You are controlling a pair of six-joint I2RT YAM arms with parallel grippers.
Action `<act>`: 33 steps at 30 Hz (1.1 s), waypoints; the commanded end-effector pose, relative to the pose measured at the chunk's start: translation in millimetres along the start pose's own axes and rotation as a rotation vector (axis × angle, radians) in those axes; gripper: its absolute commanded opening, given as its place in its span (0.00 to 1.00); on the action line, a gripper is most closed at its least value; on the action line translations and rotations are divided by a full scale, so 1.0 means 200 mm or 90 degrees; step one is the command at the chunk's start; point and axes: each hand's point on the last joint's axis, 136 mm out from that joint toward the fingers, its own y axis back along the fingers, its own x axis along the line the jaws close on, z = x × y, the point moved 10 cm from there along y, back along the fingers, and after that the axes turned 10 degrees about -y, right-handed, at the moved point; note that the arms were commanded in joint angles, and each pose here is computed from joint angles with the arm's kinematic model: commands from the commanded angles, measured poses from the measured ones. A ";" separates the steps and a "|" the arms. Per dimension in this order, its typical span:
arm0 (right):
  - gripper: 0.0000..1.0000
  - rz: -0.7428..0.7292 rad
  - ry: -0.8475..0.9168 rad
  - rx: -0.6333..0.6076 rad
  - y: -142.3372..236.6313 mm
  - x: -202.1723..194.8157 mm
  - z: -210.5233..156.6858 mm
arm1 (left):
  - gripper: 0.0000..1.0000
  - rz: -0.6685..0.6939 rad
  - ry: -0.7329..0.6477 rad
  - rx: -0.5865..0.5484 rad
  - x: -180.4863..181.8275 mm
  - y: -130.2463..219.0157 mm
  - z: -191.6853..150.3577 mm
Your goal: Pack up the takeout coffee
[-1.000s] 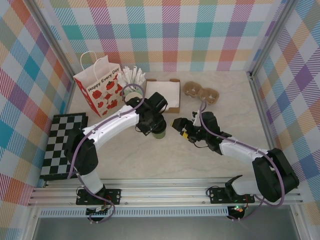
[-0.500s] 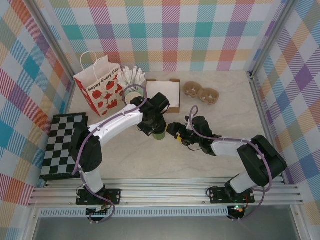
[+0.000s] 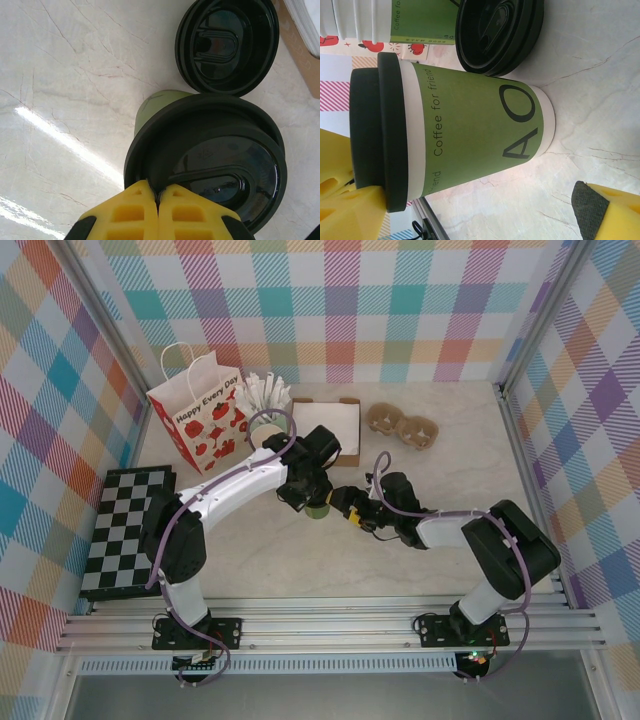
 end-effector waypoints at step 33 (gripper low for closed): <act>1.00 -0.029 -0.035 0.020 0.28 0.08 0.18 | 0.00 0.088 -0.295 0.048 -0.02 -0.13 -0.05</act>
